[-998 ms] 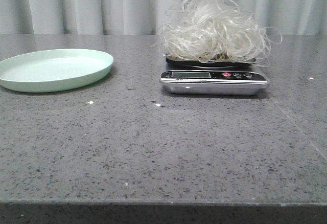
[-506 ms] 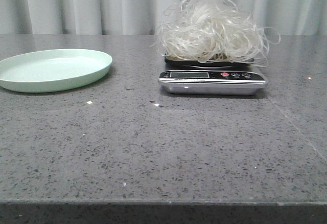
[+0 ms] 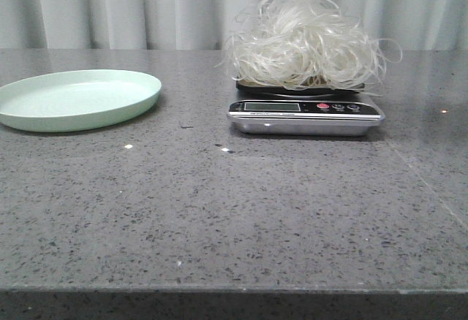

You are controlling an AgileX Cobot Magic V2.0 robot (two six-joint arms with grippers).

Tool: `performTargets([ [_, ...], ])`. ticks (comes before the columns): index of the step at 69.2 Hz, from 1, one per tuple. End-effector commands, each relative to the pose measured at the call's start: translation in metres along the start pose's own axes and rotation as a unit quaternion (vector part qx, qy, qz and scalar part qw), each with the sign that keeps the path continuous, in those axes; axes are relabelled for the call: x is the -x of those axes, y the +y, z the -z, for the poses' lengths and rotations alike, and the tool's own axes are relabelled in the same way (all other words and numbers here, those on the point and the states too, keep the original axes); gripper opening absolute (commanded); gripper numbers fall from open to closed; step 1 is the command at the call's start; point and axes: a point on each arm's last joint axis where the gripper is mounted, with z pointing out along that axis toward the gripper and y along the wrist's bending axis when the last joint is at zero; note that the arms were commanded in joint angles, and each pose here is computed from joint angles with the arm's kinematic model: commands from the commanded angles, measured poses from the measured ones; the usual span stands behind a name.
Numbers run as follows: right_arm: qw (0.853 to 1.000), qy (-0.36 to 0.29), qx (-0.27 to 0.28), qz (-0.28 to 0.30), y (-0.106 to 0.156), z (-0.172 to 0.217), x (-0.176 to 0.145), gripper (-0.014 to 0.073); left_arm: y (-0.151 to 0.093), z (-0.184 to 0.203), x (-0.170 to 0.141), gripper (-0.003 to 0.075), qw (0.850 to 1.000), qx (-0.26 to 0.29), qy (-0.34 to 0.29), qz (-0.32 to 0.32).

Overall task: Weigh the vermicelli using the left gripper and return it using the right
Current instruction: 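Withdraw the left gripper and move the right gripper above the scale, then grasp the vermicelli on the scale with the right gripper and lift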

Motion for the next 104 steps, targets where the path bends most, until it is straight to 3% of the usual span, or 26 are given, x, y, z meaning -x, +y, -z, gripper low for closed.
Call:
performTargets([
  [1,1.0,-0.026,0.007,0.01,0.005,-0.014,0.013,0.0603,0.002,0.003,0.015,0.0136,0.999,0.007,-0.05,0.007],
  [30,0.992,0.127,0.026,0.004,0.01,-0.112,-0.052,0.0613,0.002,0.003,0.015,0.0136,0.999,0.007,-0.05,0.007],
  [54,0.981,0.19,0.03,0.001,0.011,-0.145,-0.085,0.0608,0.002,0.003,0.015,0.0136,0.999,0.007,-0.049,0.007],
  [63,0.981,0.19,0.03,0.001,0.01,-0.145,-0.085,0.0491,0.002,0.003,0.015,0.0136,0.999,0.007,-0.048,0.007],
  [75,0.981,0.19,0.032,0.002,0.011,-0.143,-0.08,0.0137,0.002,0.003,0.015,0.0136,0.999,0.007,-0.048,0.007],
  [88,0.985,0.171,0.032,0.003,0.011,-0.135,-0.064,0.015,0.002,0.003,0.015,0.0136,0.999,0.007,-0.048,0.007],
  [104,0.994,0.106,0.032,0.008,0.01,-0.107,-0.017,0.015,0.002,0.003,0.014,0.0136,0.999,0.007,-0.046,0.007],
])
